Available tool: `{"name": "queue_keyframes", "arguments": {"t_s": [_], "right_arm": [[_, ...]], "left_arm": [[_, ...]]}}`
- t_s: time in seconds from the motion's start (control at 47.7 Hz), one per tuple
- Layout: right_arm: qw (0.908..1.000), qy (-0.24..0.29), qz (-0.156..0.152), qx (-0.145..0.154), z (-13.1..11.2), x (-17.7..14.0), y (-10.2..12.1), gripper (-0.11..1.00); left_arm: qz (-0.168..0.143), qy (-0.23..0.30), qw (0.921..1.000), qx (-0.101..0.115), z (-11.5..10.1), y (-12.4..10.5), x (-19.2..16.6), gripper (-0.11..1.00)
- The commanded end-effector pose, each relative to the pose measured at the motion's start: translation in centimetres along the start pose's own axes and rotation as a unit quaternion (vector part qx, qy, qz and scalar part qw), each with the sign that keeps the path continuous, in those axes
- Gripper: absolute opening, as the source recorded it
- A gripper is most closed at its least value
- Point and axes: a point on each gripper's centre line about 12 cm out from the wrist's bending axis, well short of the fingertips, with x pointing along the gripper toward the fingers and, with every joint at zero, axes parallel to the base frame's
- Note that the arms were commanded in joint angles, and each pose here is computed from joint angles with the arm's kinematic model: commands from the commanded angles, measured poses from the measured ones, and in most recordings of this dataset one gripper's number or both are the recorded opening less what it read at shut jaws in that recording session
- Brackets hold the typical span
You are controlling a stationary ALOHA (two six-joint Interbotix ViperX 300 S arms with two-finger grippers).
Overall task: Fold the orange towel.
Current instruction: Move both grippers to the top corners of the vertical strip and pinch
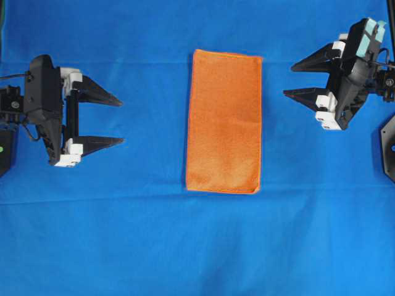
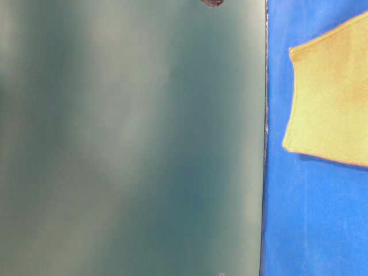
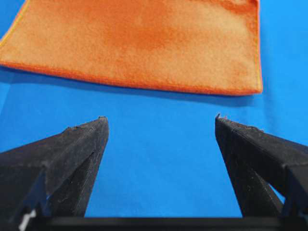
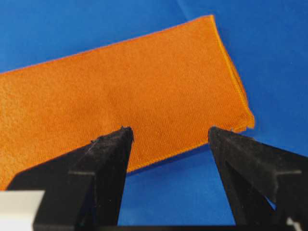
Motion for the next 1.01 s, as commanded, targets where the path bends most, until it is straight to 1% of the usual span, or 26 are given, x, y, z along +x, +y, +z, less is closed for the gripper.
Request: {"name": "queue_keyframes", "arguments": {"t_s": [0.0, 0.084, 0.189, 0.356, 0.524, 0.608, 0.691, 0.817, 0.901, 0.985], "right_arm": [[0.9998, -0.018, 0.004, -0.001, 1.0, -0.1, 0.1, 0.65], [0.9997, -0.022, 0.004, -0.005, 1.3, 0.0, 0.2, 0.65], [0.9997, -0.023, -0.002, -0.001, 1.8, 0.3, -0.2, 0.65], [0.9995, 0.002, -0.032, 0.007, 1.8, 2.2, -2.1, 0.65], [0.9971, 0.039, -0.065, 0.008, 1.6, 5.0, -4.6, 0.65], [0.9953, 0.059, -0.076, 0.012, 1.1, 6.6, -5.7, 0.65], [0.9941, 0.073, -0.079, 0.014, 0.4, 7.9, -6.4, 0.65], [0.9937, 0.083, -0.073, 0.022, -1.0, 9.9, -7.0, 0.65], [0.9932, 0.090, -0.068, 0.029, -2.1, 11.1, -7.4, 0.65], [0.9929, 0.094, -0.065, 0.032, -2.7, 12.1, -7.6, 0.65]], "left_arm": [[0.003, -0.025, 0.9997, -0.001, 1.6, 0.2, 0.5, 0.87], [0.007, -0.033, 0.9994, -0.001, 2.4, 0.4, 1.2, 0.87], [0.017, -0.036, 0.9992, 0.001, 3.5, 1.0, 2.4, 0.87], [0.053, -0.032, 0.9980, -0.008, 5.1, 3.7, 5.0, 0.86], [0.089, -0.021, 0.9957, -0.015, 5.8, 7.0, 7.9, 0.86], [0.102, -0.009, 0.9945, -0.021, 5.6, 8.4, 9.4, 0.86], [0.112, 0.002, 0.9933, -0.027, 5.2, 9.7, 11.0, 0.86], [0.125, 0.023, 0.9912, -0.037, 3.8, 11.4, 13.5, 0.86], [0.132, 0.029, 0.9899, -0.041, 2.8, 12.4, 14.8, 0.86], [0.139, 0.030, 0.9888, -0.045, 1.7, 13.3, 16.1, 0.86]]}}
